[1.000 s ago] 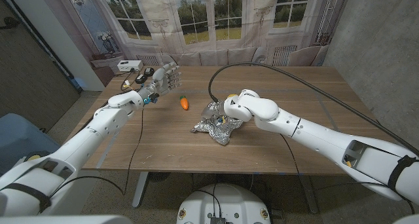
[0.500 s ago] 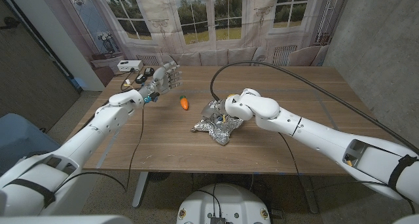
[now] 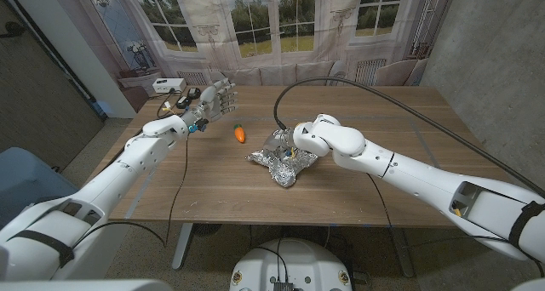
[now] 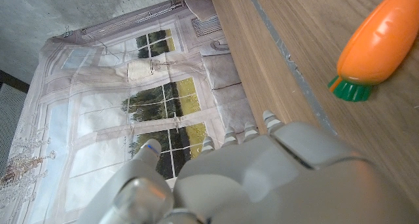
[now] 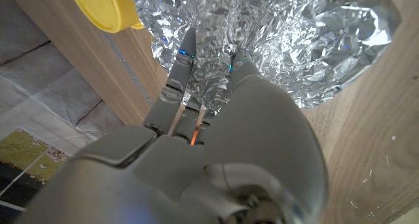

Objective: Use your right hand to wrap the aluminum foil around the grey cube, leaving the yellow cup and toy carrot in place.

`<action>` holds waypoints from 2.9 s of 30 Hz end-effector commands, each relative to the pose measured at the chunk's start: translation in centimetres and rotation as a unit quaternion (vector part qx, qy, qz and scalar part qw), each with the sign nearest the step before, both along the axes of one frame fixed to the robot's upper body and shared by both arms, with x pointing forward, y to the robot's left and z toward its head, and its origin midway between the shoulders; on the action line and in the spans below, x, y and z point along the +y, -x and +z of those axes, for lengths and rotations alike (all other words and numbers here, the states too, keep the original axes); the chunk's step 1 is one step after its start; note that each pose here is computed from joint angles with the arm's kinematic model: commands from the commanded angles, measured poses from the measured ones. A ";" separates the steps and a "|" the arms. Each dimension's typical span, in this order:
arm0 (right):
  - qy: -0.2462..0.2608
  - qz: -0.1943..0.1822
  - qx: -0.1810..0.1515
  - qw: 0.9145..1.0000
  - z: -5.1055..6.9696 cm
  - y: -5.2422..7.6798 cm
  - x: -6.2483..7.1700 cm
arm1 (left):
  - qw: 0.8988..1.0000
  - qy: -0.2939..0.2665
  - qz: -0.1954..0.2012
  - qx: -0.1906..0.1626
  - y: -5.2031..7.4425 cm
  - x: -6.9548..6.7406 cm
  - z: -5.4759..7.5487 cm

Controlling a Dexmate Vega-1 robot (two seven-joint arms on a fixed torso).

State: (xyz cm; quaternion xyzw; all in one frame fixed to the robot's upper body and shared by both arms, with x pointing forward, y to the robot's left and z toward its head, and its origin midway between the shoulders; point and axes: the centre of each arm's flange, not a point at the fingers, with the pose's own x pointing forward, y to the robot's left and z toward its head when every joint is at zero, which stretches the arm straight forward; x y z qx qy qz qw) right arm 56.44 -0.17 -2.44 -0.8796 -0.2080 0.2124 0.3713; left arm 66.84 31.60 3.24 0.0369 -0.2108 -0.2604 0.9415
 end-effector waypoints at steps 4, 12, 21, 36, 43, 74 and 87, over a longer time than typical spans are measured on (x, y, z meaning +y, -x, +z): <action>0.033 -0.023 -0.020 0.999 0.2 1.0 0.0 | 1.000 -0.001 -0.002 -0.005 0.4 -0.3 0.0; 0.044 -0.042 -0.017 0.998 0.2 1.2 0.0 | 1.000 -0.001 -0.003 -0.008 0.7 -0.4 0.1; 0.041 -0.047 -0.014 0.998 0.8 1.7 0.2 | 1.000 -0.004 -0.003 -0.007 0.8 -0.4 0.0; -0.011 -0.031 -0.070 0.997 4.2 3.8 -0.5 | 1.000 -0.005 -0.007 -0.007 0.5 -0.5 -0.1; -0.066 -0.034 -0.071 0.995 5.4 4.1 -1.8 | 1.000 -0.005 -0.008 -0.011 0.5 -0.7 -0.1; -0.429 0.027 0.043 0.902 7.7 2.4 -9.5 | 0.999 0.002 -0.004 -0.045 1.9 -1.0 -0.3; -0.579 0.078 0.060 0.810 7.0 0.4 -12.8 | 0.996 0.040 0.004 -0.084 3.0 -1.7 -1.7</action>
